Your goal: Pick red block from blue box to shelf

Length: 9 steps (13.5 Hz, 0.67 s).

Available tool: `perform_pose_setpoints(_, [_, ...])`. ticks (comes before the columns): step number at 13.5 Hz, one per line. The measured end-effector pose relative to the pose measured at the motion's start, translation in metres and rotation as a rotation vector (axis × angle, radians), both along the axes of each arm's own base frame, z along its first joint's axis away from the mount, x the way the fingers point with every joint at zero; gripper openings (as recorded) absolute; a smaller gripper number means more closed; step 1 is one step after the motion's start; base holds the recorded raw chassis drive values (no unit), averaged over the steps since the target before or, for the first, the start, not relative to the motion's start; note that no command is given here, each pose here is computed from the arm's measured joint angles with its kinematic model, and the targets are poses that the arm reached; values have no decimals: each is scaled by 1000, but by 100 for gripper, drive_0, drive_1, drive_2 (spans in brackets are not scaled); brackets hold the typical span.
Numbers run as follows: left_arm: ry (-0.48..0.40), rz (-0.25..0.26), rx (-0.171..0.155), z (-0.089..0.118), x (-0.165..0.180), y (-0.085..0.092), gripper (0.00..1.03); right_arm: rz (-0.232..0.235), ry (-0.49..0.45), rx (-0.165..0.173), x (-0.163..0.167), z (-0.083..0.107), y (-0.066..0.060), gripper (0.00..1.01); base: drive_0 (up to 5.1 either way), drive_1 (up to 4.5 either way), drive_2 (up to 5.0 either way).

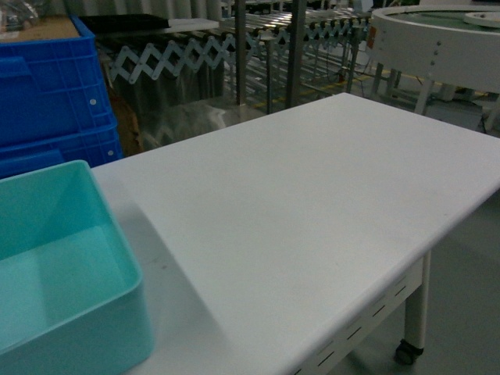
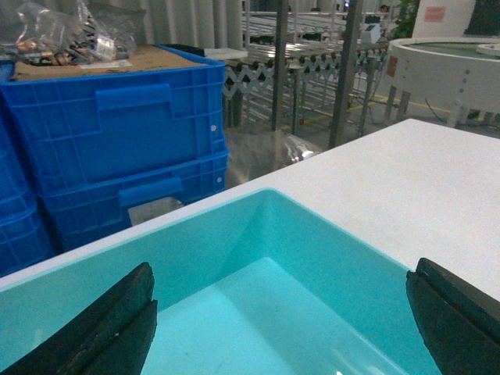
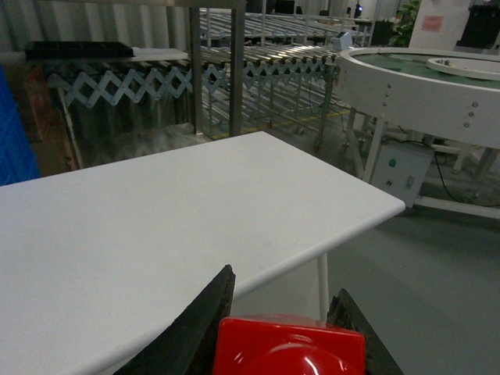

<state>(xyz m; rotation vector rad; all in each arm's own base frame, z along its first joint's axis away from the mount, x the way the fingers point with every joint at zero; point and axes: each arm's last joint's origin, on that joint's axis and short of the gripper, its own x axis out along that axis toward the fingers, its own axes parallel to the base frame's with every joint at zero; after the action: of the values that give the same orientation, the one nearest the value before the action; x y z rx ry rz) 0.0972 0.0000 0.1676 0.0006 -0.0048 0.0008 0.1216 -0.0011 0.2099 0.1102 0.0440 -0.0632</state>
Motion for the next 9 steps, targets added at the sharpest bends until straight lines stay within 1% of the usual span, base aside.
perform_pose_setpoints(9, [0, 0, 0, 0, 0, 0, 98, 0, 0, 0, 0, 0, 0, 28, -156, -156, -156])
